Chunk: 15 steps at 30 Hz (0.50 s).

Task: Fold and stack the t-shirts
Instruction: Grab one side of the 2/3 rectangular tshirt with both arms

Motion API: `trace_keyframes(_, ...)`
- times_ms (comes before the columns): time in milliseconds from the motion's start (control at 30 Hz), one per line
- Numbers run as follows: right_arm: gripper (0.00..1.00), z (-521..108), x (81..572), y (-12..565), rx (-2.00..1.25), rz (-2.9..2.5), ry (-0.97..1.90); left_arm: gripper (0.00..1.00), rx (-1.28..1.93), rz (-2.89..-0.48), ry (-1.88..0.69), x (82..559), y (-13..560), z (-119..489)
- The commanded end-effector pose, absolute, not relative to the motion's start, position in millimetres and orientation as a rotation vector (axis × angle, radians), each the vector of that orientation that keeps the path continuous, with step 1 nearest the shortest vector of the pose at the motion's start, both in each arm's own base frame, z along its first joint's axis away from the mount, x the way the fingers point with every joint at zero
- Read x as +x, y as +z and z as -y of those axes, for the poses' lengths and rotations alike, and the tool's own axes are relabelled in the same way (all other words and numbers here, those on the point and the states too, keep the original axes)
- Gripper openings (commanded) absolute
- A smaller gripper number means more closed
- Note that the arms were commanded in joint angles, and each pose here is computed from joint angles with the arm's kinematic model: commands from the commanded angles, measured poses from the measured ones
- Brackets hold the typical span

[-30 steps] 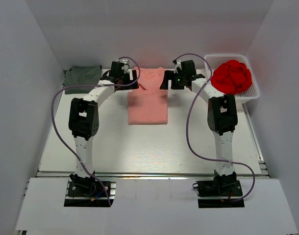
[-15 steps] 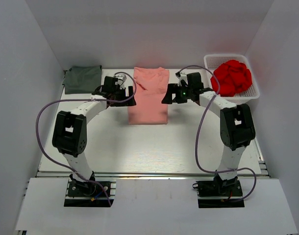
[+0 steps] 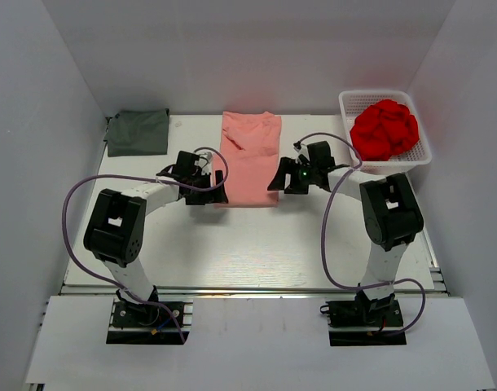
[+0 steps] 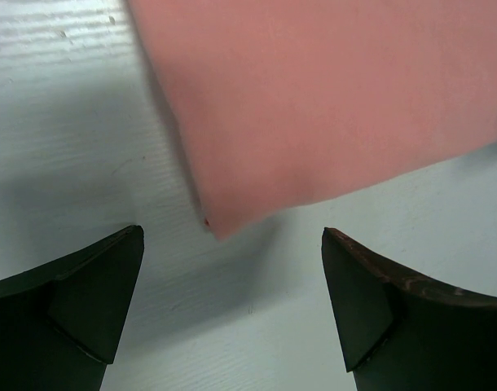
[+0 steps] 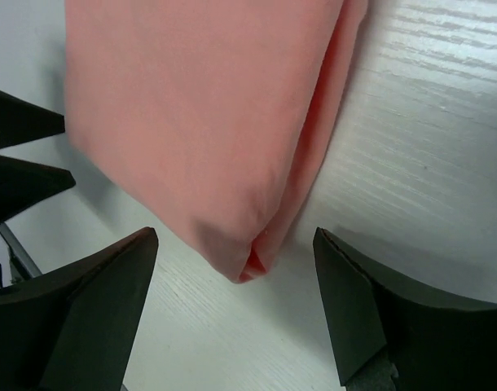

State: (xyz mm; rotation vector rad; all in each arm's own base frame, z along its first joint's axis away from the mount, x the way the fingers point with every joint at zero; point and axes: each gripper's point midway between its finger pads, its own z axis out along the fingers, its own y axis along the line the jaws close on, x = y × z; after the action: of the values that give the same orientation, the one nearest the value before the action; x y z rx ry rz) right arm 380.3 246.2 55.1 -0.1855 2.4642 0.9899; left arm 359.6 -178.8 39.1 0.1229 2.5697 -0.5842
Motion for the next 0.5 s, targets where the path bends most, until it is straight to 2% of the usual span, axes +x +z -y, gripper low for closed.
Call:
trace_keyframes(0,0.82,-256.6,379.4,48.1,-0.143,-2.464,1.049,1.0,0.139,-2.517,-0.601,357.5,55.3,185.5)
trace_keyframes(233,0.66,-253.6,361.1,27.1,-0.075,-2.536,1.072,0.98,0.125,-2.518,-0.569,358.5,54.0,184.5)
trace_keyframes(367,0.43,-247.3,345.7,15.9,-0.048,-2.575,1.072,0.96,0.123,-2.538,-0.564,354.7,46.8,183.1)
trace_keyframes(400,0.24,-247.0,339.6,11.7,-0.042,-2.586,1.082,0.95,0.123,-2.538,-0.564,354.7,46.8,183.1)
trace_keyframes(467,0.07,-247.0,336.2,9.0,-0.032,-2.586,1.094,0.94,0.123,-2.538,-0.564,354.7,46.8,183.1)
